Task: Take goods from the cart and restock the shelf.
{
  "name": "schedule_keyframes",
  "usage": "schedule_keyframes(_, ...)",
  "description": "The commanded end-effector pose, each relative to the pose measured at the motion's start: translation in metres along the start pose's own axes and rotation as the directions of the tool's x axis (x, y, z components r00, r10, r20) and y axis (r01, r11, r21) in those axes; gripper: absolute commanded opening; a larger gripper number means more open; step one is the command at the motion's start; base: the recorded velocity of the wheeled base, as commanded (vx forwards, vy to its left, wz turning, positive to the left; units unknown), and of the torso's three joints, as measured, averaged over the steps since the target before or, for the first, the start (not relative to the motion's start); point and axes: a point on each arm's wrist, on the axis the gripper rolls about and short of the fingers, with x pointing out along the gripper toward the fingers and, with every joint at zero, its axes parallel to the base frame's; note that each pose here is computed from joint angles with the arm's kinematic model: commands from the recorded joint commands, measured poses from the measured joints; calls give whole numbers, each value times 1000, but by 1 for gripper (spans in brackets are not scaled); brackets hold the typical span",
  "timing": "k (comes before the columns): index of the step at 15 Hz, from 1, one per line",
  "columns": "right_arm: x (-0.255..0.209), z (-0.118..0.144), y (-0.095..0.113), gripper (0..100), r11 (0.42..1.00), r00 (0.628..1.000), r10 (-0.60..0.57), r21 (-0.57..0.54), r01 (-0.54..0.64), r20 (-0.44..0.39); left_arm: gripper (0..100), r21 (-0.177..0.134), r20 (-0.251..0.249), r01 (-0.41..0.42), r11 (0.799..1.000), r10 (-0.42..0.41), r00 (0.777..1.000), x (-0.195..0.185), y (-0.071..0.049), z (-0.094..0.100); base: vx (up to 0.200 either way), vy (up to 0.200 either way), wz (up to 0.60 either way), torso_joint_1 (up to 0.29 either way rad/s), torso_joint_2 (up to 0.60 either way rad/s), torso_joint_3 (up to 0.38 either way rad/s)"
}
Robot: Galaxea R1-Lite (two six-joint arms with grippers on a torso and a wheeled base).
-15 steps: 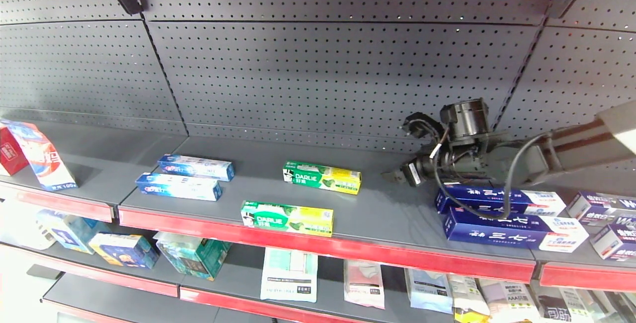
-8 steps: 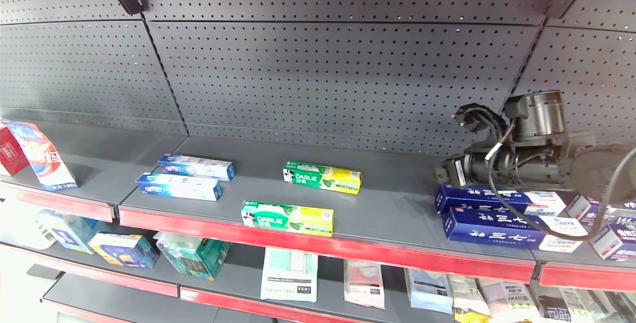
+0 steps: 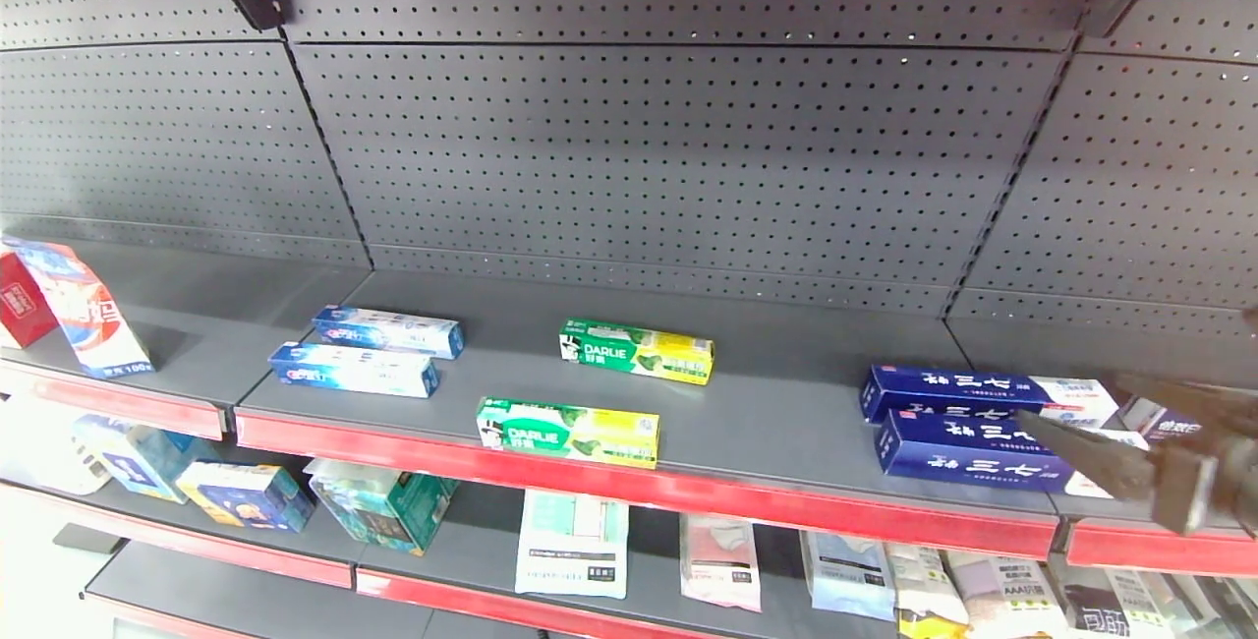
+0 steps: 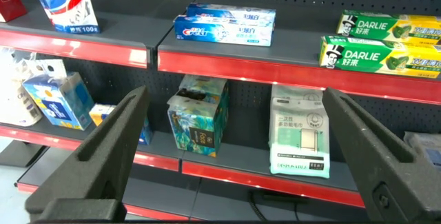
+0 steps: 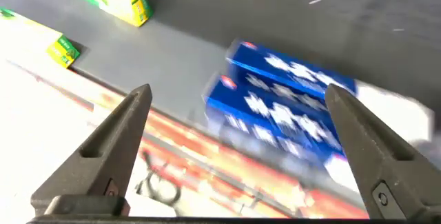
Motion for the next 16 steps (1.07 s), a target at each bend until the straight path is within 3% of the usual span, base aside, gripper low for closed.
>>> schedule_keyframes(1, -76, -70, 17, 100, 994, 973, -105, -4, 108, 208, 100, -1, -1, 0, 1000, 0, 1000, 0, 0, 0, 0, 0, 0, 0, 0, 0)
schedule_keyframes(2, -92, -89, 23, 100, 990, 952, -133, -8, 141, 274, 100, -1, -1, 0, 1000, 0, 1000, 0, 0, 0, 0, 0, 0, 0, 0, 0)
schedule_keyframes(4, -105, -105, 28, 100, 974, 938, -223, 21, 226, 264, 100, -1, -1, 0, 1000, 0, 1000, 0, 0, 0, 0, 0, 0, 0, 0, 0)
schedule_keyframes(5, -111, -128, 33, 100, 970, 936, -238, 24, 240, 261, 100, -1, -1, 0, 1000, 0, 1000, 0, 0, 0, 0, 0, 0, 0, 0, 0)
schedule_keyframes(7, -111, -128, 31, 100, 946, 917, -324, 66, 317, 235, 100, -1, -1, 0, 1000, 0, 1000, 0, 0, 0, 0, 0, 0, 0, 0, 0)
schedule_keyframes(8, -111, -129, 31, 100, 948, 921, -316, 111, 298, 228, 100, -1, -1, 0, 1000, 0, 1000, 0, 0, 0, 0, 0, 0, 0, 0, 0)
schedule_keyframes(9, -109, -135, 31, 100, 945, 934, -316, 136, 296, 165, 100, -1, -1, 0, 1000, 0, 1000, 0, 0, 0, 0, 0, 0, 0, 0, 0)
schedule_keyframes(12, -113, -136, 32, 100, 971, 941, -230, 127, 203, 247, 100, -1, -1, 0, 1000, 0, 1000, 0, 0, 0, 0, 0, 0, 0, 0, 0)
schedule_keyframes(16, -115, -138, 32, 100, 961, 926, -265, 148, 233, 267, 100, -1, -1, 0, 1000, 0, 1000, 0, 0, 0, 0, 0, 0, 0, 0, 0)
